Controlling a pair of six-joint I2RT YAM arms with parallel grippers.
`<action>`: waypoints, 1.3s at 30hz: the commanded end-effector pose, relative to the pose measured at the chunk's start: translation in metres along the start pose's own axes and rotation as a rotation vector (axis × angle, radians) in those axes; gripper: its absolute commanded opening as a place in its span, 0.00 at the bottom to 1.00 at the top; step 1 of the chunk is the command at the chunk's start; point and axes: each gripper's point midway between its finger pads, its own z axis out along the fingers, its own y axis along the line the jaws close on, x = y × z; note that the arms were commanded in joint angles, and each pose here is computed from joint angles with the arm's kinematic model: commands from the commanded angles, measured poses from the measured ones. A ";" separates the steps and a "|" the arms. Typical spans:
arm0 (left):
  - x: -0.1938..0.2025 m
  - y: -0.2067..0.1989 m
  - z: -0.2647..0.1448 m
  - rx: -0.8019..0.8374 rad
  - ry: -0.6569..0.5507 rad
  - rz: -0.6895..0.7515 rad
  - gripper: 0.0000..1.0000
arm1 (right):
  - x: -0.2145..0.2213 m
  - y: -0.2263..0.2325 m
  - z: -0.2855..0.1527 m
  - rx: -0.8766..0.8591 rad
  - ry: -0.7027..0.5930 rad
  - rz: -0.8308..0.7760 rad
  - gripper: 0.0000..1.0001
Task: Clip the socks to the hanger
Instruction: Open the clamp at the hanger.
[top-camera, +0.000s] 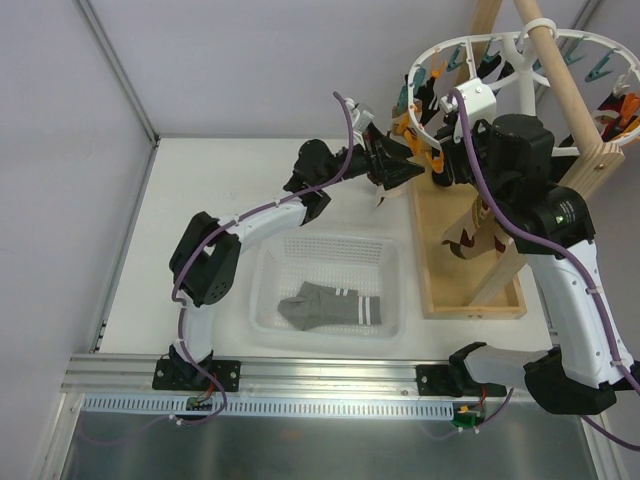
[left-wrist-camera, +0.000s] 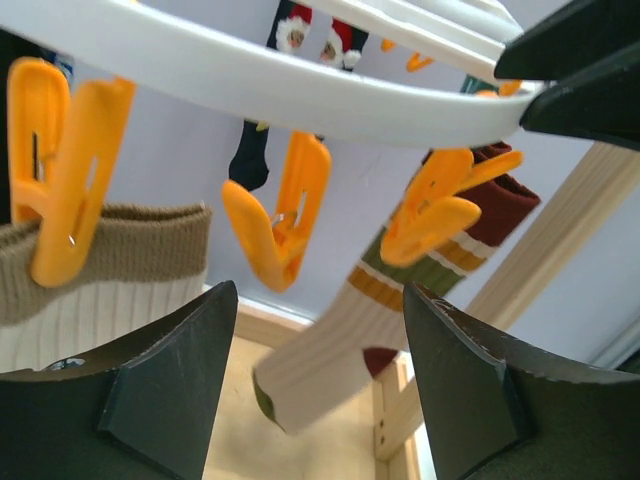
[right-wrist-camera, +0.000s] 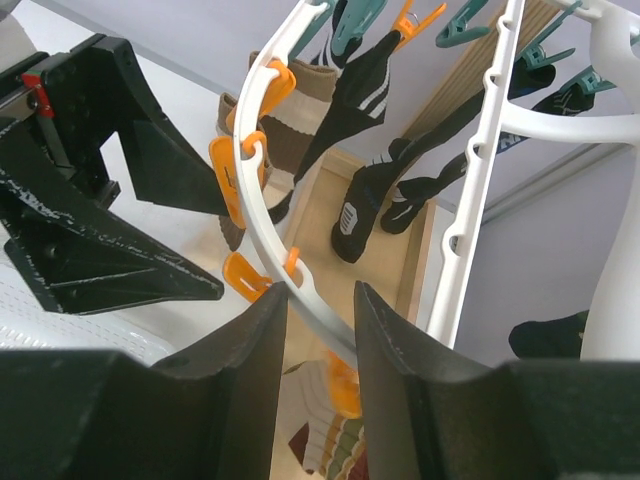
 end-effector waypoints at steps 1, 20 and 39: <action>-0.044 -0.019 0.013 0.069 -0.140 0.096 0.67 | -0.020 -0.009 -0.013 0.021 -0.084 0.045 0.35; -0.041 -0.017 0.026 0.145 -0.182 0.098 0.61 | -0.017 -0.012 -0.020 0.026 -0.085 0.043 0.35; -0.032 -0.019 0.028 0.147 -0.200 0.074 0.24 | -0.017 -0.016 -0.022 0.048 -0.088 0.042 0.34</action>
